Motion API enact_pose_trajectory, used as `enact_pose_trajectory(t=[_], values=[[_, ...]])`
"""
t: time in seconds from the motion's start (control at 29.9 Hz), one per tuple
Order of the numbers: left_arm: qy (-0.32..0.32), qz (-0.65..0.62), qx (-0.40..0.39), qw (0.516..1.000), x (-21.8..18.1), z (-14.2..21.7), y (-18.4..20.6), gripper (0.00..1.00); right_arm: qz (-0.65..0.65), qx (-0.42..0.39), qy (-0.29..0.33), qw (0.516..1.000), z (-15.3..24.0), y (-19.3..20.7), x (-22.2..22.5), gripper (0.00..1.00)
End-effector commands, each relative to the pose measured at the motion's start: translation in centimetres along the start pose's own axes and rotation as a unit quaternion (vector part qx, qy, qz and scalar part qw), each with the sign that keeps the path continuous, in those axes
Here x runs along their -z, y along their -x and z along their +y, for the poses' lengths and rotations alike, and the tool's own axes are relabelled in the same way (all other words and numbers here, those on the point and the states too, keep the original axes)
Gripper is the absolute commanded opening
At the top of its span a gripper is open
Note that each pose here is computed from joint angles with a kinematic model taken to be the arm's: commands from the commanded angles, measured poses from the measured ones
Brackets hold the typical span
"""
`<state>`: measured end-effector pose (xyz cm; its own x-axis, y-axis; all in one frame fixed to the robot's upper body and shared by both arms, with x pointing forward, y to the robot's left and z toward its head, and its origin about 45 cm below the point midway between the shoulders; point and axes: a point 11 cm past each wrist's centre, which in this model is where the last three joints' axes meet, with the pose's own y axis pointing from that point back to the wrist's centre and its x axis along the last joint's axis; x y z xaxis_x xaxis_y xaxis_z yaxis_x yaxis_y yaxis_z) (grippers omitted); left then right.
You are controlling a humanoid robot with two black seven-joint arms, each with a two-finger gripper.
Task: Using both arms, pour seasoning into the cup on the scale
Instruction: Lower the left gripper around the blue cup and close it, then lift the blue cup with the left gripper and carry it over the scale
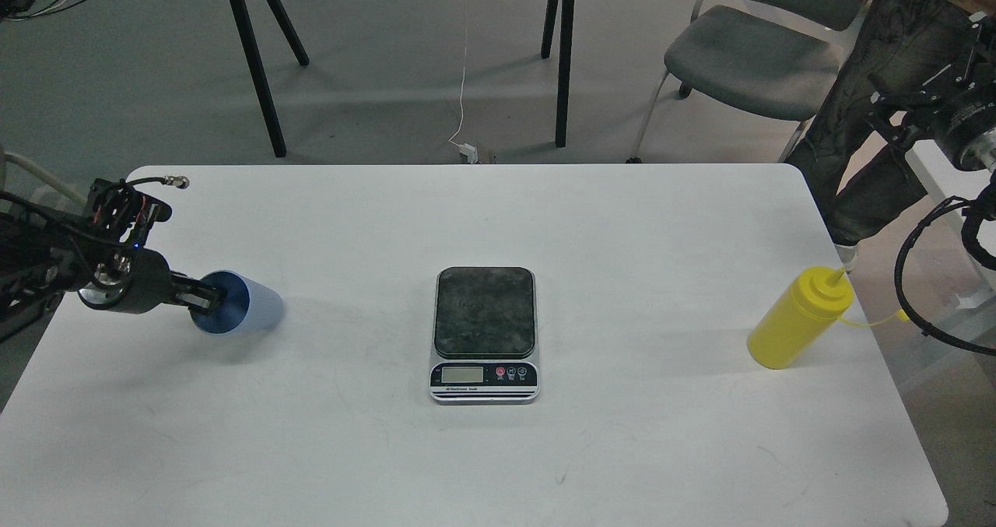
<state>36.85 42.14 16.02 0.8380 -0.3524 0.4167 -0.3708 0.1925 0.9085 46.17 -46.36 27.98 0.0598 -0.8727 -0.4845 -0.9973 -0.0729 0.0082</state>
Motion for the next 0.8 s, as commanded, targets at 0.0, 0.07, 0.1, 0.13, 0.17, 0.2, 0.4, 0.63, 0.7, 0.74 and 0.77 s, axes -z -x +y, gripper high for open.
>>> enact_pose_trajectory(t=[0.0,0.07,0.1,0.13,0.17,0.2,0.4,0.63,0.7,0.74,0.77], values=[[0.002,-0.005,0.003,1.0,-0.3,-0.1,0.0,0.04,0.0,0.0,0.0,1.0,0.0,0.0,0.0,1.0],[0.001,-0.007,0.004,1.0,-0.2,0.1,-0.2,0.04,0.0,0.0,0.0,1.0,0.0,0.0,0.0,1.0],[0.003,-0.009,0.003,1.0,-0.4,0.2,-0.6,0.04,0.0,0.0,0.0,1.0,0.0,0.0,0.0,1.0],[0.005,-0.012,0.001,1.0,-0.6,0.4,-0.9,0.04,0.0,0.0,0.0,1.0,0.0,0.0,0.0,1.0],[0.01,-0.016,0.002,1.0,-1.0,0.7,-1.4,0.04,0.0,0.0,-0.001,1.0,0.0,0.0,0.0,1.0],[0.015,-0.019,0.005,1.0,-1.4,1.0,-1.8,0.04,0.0,0.0,-0.001,1.0,0.0,0.0,0.0,1.0],[0.042,-0.082,-0.047,0.995,-4.5,4.5,-6.9,0.04,0.0,0.0,-0.002,1.0,0.0,0.0,0.1,1.0],[0.08,-0.19,-0.106,0.973,-10.9,8.2,-13.3,0.05,-0.001,0.0,-0.003,1.0,0.0,0.0,0.2,1.0],[0.091,-0.231,-0.113,0.962,-13.5,8.4,-14.9,0.05,-0.001,0.0,-0.004,1.0,0.0,0.0,0.2,1.0],[0.099,-0.248,-0.116,0.957,-14.9,8.3,-15.7,0.05,-0.001,-0.001,-0.005,1.0,0.0,-0.1,0.3,1.0],[0.107,-0.264,-0.12,0.951,-16.3,8.2,-16.4,0.05,-0.002,-0.001,-0.004,1.0,0.0,-0.1,0.2,1.0]])
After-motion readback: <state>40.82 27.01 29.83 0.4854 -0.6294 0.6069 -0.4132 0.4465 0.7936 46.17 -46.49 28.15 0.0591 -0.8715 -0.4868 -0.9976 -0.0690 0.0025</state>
